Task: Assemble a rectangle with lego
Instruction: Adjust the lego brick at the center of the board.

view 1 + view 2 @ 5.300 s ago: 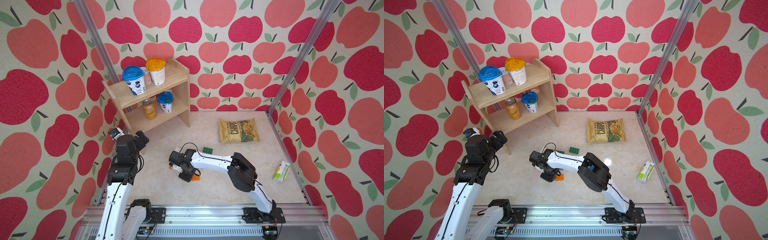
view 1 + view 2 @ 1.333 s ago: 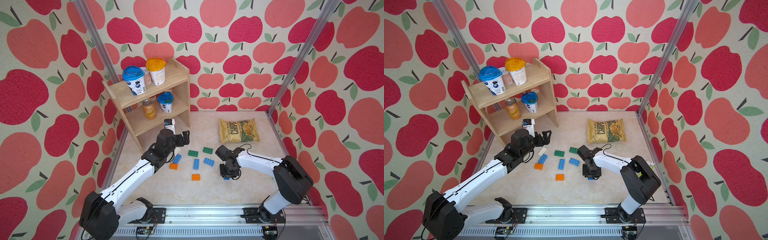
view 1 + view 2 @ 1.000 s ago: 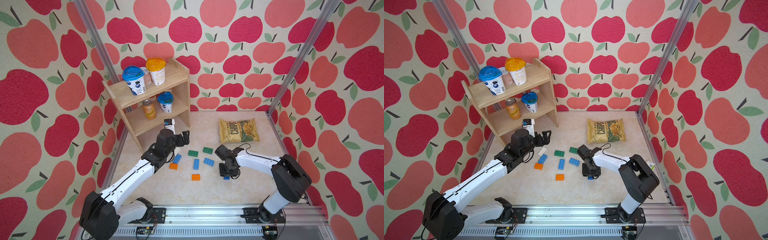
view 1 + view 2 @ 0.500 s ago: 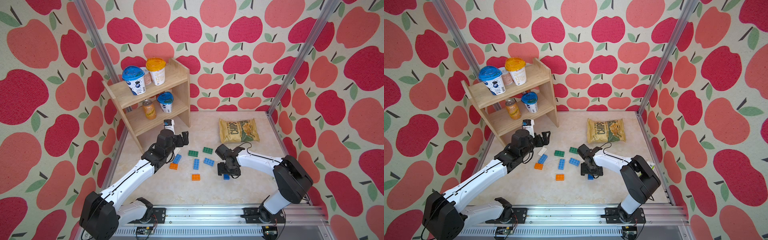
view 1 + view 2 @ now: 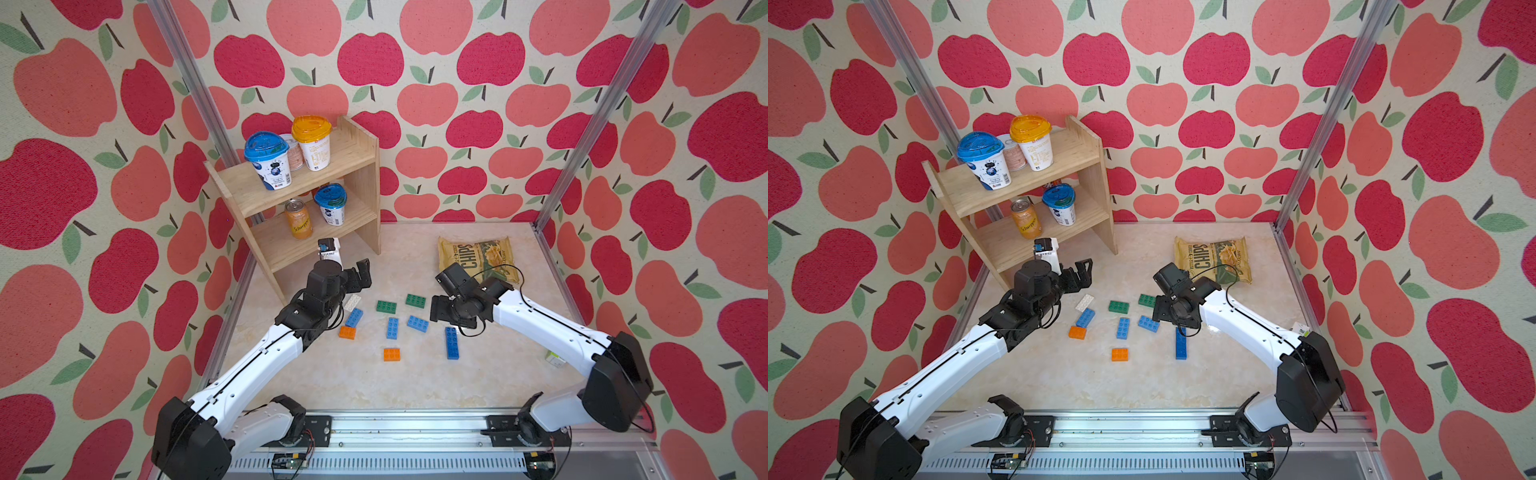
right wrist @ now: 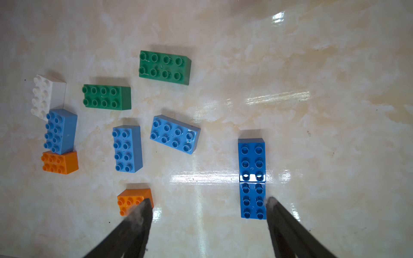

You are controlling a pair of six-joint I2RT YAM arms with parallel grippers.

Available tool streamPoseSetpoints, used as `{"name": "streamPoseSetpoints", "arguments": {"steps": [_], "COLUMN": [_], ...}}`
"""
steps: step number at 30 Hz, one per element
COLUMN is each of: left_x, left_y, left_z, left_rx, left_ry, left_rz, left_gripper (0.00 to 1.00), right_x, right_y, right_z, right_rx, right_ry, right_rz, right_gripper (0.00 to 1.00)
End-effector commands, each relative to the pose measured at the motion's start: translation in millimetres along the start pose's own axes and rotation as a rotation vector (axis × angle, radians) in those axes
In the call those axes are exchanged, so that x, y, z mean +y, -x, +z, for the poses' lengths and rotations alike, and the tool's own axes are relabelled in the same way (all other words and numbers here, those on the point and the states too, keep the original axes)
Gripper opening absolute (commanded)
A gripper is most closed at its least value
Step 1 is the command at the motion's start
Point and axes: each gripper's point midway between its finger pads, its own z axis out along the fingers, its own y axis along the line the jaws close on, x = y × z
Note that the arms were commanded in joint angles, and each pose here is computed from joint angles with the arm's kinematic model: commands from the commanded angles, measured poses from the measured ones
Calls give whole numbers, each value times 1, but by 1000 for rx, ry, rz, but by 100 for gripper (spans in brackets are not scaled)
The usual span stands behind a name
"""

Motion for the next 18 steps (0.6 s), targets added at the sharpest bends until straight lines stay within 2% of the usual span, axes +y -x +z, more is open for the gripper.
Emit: {"name": "streamPoseSetpoints", "arguments": {"steps": [1, 9, 12, 14, 18], "left_x": [8, 11, 11, 12, 14], "left_y": [3, 0, -2, -1, -1], "left_z": [-7, -7, -6, -6, -5], "left_rx": [-5, 1, 7, 7, 10], "left_ry": [31, 26, 23, 22, 26], "left_rz": [24, 13, 13, 14, 18], "left_gripper": [97, 97, 97, 97, 97], "right_x": [15, 37, 41, 45, 48], "right_y": [6, -9, -13, -14, -17], "right_z": [5, 33, 47, 56, 72], "right_rx": [3, 67, 92, 106, 133], "right_ry": [16, -81, -106, -108, -122], "right_rz": [78, 35, 30, 25, 19], "right_gripper": [80, 83, 88, 98, 100]}}
